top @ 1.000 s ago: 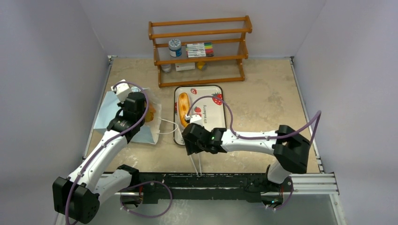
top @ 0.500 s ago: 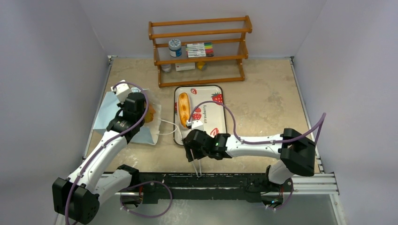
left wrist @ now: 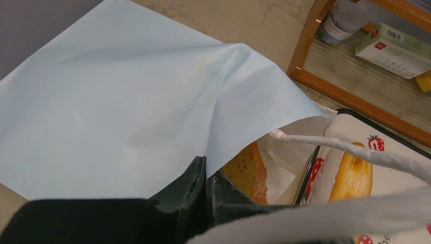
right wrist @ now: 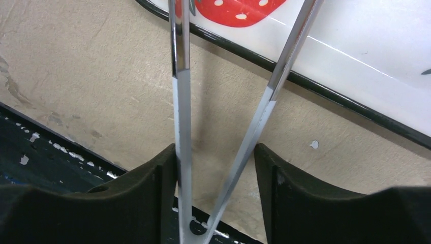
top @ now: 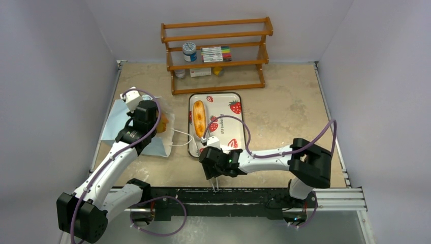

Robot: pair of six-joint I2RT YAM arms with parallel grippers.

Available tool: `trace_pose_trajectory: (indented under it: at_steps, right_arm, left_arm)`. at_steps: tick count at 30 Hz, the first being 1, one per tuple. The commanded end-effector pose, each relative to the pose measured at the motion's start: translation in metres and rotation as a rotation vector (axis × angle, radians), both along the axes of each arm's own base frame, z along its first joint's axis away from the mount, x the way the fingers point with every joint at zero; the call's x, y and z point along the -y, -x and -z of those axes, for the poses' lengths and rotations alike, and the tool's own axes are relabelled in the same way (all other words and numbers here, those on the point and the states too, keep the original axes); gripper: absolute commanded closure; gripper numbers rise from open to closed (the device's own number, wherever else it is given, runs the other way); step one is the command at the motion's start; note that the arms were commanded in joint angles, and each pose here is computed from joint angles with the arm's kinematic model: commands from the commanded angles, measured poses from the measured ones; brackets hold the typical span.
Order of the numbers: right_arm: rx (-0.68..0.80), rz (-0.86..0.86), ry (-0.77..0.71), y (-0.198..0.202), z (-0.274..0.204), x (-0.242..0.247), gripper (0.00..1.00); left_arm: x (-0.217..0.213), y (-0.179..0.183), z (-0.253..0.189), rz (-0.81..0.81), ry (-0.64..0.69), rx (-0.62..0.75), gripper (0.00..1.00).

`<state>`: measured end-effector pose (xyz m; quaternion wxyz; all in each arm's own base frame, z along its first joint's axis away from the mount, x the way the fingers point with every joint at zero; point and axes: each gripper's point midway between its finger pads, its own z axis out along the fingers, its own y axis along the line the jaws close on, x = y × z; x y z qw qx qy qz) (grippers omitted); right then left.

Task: Take the fake bread out of the paper bag
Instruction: Pick up the clamp from the container.

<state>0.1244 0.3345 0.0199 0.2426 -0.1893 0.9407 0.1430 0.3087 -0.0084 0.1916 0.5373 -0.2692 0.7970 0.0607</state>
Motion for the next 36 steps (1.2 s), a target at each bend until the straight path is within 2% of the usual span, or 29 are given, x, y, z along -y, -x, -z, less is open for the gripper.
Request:
trace_pose_trajectory:
  at_steps: [1, 7, 19, 36]
  right_arm:
    - [0.018, 0.015, 0.016, 0.004, -0.001, 0.010, 0.46]
    - [0.026, 0.007, 0.001, 0.017, -0.020, 0.019, 0.57]
    - [-0.011, -0.020, -0.075, 0.040, -0.060, 0.036, 0.60]
    - [0.070, -0.054, -0.209, 0.038, -0.131, 0.043, 0.62]
  left_arm:
    - [-0.003, -0.008, -0.024, -0.022, 0.017, 0.075, 1.00]
    - [-0.003, -0.008, -0.022, -0.028, 0.027, 0.083, 1.00]
    - [-0.003, -0.007, -0.023, -0.032, 0.030, 0.088, 1.00]
    - [0.002, 0.009, -0.012, 0.048, 0.028, 0.042, 1.00]
